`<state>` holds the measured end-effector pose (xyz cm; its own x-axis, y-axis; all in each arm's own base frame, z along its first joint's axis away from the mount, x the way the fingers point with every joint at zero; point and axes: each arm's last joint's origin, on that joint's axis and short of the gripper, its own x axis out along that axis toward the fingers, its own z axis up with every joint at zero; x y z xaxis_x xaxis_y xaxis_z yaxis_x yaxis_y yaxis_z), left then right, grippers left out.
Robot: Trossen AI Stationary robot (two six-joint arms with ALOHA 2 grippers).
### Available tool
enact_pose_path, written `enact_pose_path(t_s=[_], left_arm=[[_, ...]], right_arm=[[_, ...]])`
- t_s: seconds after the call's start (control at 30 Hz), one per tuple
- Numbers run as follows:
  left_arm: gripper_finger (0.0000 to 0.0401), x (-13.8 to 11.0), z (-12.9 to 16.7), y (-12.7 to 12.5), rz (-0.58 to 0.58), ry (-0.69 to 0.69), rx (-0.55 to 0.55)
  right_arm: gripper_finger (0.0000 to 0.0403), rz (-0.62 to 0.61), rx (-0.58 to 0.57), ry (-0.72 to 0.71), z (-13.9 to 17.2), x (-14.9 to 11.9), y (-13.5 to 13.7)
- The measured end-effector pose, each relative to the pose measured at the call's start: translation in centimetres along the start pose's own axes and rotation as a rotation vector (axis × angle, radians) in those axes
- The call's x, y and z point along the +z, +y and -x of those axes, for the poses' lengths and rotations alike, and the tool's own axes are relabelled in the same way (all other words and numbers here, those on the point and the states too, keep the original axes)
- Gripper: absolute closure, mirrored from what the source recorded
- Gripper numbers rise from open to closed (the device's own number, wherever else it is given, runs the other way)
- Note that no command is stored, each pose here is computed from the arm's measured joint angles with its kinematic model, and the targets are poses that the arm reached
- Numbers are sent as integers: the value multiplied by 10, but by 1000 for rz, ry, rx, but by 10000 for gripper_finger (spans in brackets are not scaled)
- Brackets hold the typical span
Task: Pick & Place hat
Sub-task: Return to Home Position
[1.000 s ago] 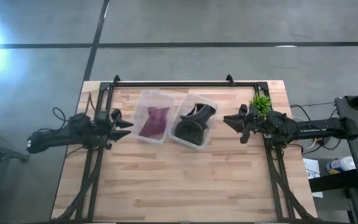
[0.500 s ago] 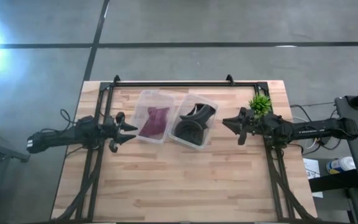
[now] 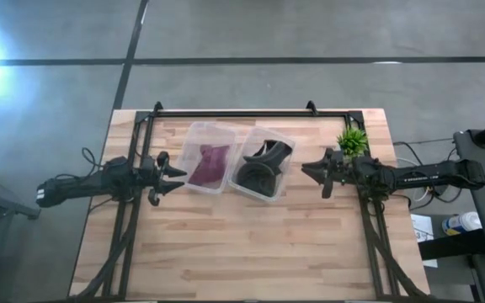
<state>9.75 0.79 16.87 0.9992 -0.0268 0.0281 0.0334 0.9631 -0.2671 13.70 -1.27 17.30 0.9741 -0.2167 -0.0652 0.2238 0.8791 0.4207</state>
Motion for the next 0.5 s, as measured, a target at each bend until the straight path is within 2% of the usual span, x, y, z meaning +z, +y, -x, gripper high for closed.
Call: enact_pose_path(t_s=[0.5], left_arm=[[227,0,0,0,3,0,-3]], right_arm=[[331,2,-3,11,4,-5,-3]])
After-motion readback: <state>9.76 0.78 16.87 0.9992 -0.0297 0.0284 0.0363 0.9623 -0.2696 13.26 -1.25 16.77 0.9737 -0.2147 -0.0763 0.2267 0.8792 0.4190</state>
